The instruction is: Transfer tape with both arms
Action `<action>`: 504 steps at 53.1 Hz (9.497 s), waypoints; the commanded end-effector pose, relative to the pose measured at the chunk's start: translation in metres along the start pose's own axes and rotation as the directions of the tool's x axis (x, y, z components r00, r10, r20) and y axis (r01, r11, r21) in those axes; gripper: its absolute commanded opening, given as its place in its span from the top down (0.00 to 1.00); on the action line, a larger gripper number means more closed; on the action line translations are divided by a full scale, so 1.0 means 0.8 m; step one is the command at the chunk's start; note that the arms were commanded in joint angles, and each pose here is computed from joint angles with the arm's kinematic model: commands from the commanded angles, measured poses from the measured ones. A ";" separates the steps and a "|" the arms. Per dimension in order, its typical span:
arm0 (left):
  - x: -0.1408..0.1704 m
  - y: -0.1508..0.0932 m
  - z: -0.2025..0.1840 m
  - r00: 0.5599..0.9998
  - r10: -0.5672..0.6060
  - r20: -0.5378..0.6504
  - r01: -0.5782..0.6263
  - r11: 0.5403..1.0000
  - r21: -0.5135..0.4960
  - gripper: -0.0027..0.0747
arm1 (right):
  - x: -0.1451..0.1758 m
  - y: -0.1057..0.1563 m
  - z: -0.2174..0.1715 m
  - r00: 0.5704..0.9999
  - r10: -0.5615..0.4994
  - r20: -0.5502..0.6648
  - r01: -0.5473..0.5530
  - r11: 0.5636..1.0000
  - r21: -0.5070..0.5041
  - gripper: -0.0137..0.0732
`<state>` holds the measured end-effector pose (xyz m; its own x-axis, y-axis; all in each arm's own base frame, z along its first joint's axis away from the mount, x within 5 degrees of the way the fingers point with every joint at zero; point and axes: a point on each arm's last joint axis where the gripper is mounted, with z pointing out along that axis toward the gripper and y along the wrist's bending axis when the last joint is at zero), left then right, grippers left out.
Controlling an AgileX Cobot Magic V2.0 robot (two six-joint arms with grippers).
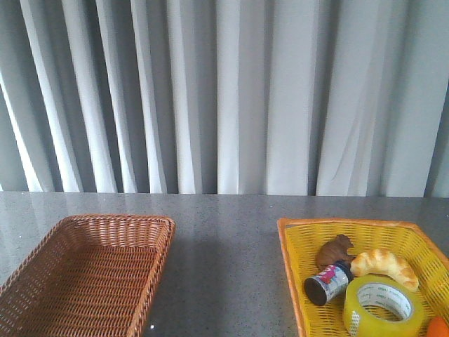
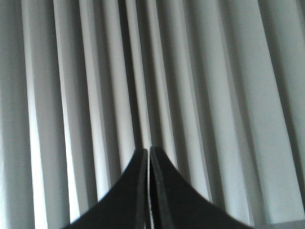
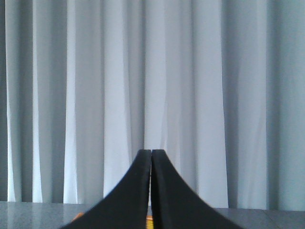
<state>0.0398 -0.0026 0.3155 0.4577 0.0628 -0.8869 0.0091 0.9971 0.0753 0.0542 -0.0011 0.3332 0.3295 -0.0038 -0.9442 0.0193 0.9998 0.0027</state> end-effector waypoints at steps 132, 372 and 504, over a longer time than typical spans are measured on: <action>-0.005 0.008 0.252 0.765 -0.060 -0.642 0.060 0.998 -0.021 0.28 | 0.050 0.001 0.316 0.408 0.005 -0.913 -0.007 1.000 0.002 0.20; -0.001 0.008 0.249 0.735 -0.055 -0.676 0.056 0.998 -0.020 0.28 | 0.206 0.252 0.435 0.245 -0.433 -0.867 -0.173 0.861 -0.479 0.74; 0.002 0.007 0.246 0.709 -0.054 -0.703 0.056 0.998 -0.020 0.28 | -0.226 0.131 0.331 0.846 -0.278 -0.455 0.111 0.926 -0.361 0.73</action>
<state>0.2170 -0.0045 0.3858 -0.3965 0.0275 -0.9176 0.0143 0.9996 0.0238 0.2757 0.1160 0.5610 -0.2908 -0.3148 -0.9035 -0.3363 0.9177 -0.2115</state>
